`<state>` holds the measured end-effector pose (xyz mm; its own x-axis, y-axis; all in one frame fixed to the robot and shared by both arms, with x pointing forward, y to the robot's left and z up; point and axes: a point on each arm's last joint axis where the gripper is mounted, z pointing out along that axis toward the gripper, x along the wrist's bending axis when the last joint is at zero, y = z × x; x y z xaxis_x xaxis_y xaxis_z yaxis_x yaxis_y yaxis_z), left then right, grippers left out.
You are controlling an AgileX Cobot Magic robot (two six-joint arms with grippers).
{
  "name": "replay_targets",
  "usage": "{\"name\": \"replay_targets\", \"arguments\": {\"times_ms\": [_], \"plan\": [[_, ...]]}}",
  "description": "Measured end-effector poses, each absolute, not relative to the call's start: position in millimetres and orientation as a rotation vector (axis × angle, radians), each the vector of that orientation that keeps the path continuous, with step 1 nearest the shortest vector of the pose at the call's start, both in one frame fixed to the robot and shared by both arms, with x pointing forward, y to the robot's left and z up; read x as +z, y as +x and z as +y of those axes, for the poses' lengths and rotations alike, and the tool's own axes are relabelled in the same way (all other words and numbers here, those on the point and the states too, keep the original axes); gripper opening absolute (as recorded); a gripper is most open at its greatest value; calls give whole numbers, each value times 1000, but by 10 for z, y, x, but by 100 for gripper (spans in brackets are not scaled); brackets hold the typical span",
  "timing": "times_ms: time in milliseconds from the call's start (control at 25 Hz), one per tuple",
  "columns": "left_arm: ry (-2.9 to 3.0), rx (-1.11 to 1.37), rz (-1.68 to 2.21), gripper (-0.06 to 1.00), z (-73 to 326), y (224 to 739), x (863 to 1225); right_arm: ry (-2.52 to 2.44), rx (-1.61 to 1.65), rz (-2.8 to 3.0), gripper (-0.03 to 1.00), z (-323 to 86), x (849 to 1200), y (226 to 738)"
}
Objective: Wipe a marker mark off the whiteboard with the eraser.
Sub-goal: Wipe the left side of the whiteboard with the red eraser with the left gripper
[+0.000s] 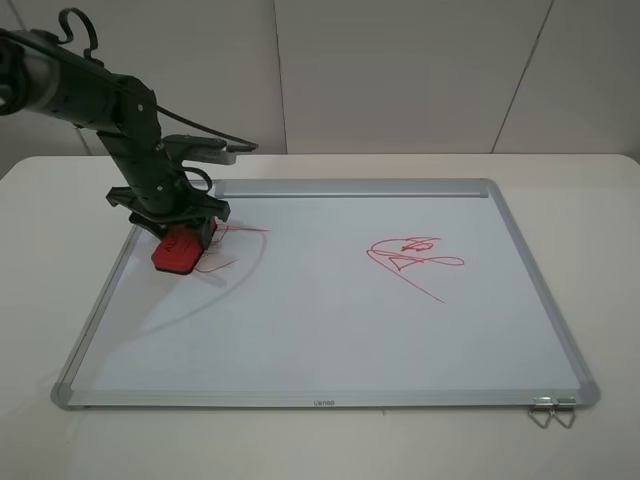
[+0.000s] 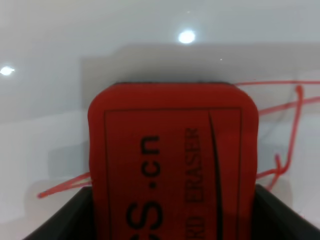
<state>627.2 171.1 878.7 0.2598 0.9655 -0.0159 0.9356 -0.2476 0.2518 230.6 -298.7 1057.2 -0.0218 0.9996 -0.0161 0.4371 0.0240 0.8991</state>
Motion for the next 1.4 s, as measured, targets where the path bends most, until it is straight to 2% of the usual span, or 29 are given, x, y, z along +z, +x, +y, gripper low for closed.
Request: {"name": "replay_targets", "arguments": {"times_ms": [480, 640, 960, 1400], "plan": [[2479, 164, 1540, 57, 932, 6299, 8756, 1509, 958, 1558, 83, -2987, 10572, 2306], [2478, 133, 1513, 57, 782, 6300, 8759, 1509, 958, 1558, 83, -2987, 10572, 2306], [2499, 132, 1597, 57, 893, 6327, 8745, 1509, 958, 1558, 83, -2987, 10572, 2306], [2468, 141, 1699, 57, 1459, 6050, 8710, 1509, 958, 1558, 83, -2987, 10572, 2306]]}}
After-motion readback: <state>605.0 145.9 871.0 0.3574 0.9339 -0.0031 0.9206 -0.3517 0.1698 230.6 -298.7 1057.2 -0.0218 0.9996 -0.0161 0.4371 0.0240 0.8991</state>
